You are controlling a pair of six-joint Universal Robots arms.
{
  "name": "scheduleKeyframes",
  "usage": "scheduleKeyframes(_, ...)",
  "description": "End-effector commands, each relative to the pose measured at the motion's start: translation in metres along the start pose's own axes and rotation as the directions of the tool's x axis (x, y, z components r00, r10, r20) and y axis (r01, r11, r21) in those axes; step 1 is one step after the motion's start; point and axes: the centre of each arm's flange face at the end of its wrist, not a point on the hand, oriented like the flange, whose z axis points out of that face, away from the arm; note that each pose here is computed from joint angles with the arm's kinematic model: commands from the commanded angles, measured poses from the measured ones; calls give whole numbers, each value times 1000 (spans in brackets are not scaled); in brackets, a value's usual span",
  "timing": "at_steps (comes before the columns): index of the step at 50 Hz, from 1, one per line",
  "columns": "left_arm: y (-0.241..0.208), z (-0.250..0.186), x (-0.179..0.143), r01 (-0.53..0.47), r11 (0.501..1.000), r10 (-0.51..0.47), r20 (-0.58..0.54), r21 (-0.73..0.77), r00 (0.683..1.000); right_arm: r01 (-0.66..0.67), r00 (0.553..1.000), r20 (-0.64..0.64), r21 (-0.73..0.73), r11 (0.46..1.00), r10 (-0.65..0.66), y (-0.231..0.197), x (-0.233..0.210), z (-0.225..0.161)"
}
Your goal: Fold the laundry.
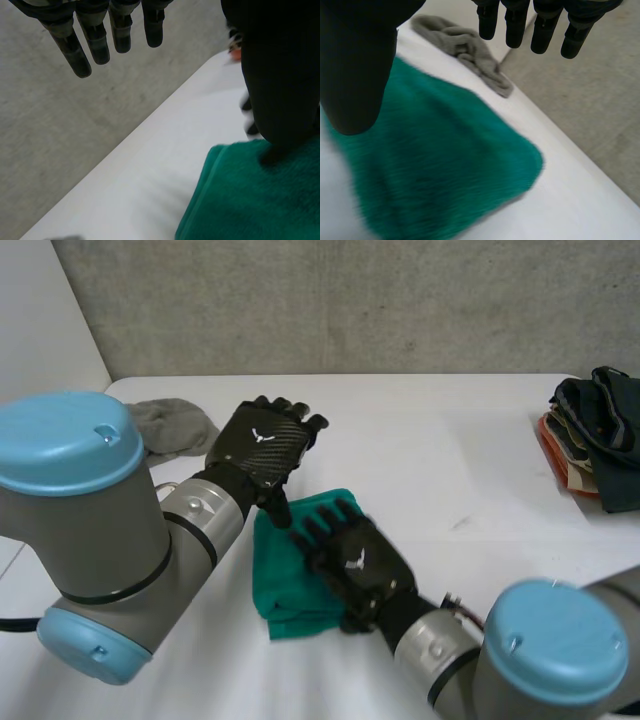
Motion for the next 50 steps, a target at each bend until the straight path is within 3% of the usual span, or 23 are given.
scheduleKeyframes(1,3,3,4,56,998,-55,-93,8,994,54,998,30,-31,998,-53,34,-21,4)
scheduleKeyframes(11,5,4,4,72,997,-71,-94,0,993,122,993,-8,27,992,-121,41,-17,29)
scheduleKeyframes(30,7,3,5,72,997,-72,-96,-6,993,124,991,-66,66,990,-119,40,0,69)
scheduleKeyframes(38,1,2,3,71,997,-70,-92,12,993,135,956,-269,43,990,-118,20,67,75)
scheduleKeyframes(42,-8,1,1,70,997,-66,-88,41,994,143,911,-398,56,988,-109,0,129,69)
scheduleKeyframes(44,-14,0,-1,71,996,-66,-83,59,994,175,883,-454,88,981,-116,-12,166,66)
scheduleKeyframes(50,-28,-5,-3,68,992,-60,-79,104,995,234,855,-509,214,949,-96,-40,238,62)
